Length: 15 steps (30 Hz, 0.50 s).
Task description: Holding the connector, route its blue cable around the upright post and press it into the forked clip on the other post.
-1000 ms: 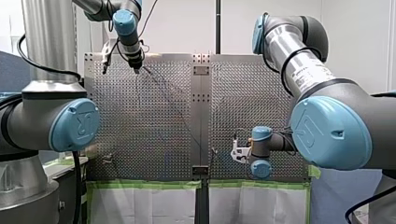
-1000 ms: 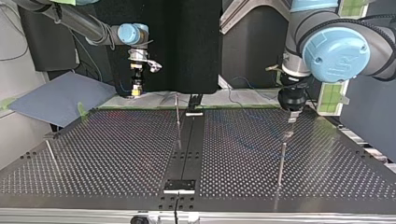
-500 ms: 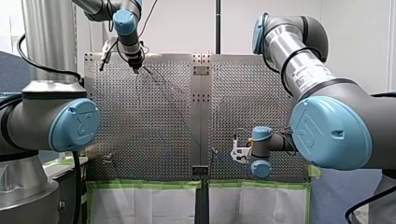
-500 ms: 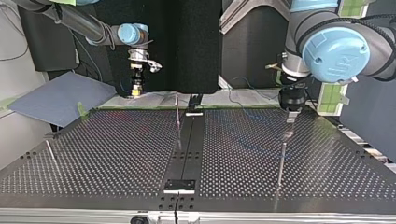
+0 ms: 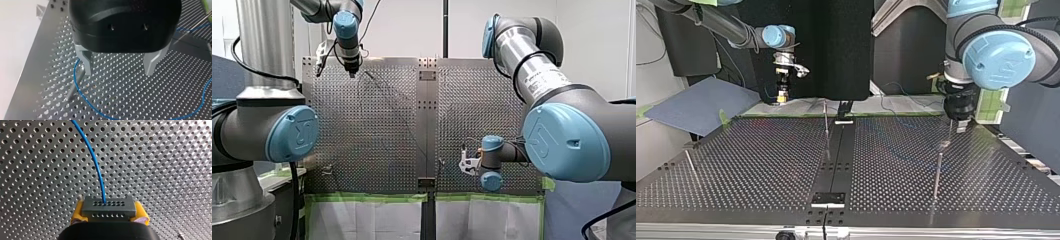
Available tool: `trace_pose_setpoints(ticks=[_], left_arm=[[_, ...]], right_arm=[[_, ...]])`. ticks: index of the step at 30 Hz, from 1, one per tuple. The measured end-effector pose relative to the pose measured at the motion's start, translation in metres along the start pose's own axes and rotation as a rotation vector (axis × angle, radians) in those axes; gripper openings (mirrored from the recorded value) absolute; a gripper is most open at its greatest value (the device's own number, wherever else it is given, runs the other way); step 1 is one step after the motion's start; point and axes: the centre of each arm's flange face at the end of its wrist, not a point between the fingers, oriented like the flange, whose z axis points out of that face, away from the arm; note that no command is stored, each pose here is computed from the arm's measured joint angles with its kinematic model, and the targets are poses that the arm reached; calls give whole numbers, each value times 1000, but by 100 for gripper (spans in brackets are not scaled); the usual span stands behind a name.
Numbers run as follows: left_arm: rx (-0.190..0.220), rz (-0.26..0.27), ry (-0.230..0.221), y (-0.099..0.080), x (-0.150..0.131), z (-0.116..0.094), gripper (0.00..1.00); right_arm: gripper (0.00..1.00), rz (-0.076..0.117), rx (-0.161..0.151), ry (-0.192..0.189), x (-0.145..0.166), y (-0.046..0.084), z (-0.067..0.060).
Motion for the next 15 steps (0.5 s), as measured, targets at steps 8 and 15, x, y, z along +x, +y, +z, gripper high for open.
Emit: trace_pose_setpoints(ticks=[8,15], left_arm=[[-1,-23,-4,1,-1,1,100],[9,-26,-9,-1,-1,1,100]], right_arm=[[0,0,0,0,0,0,0],[0,0,0,-1,-1,0,0]])
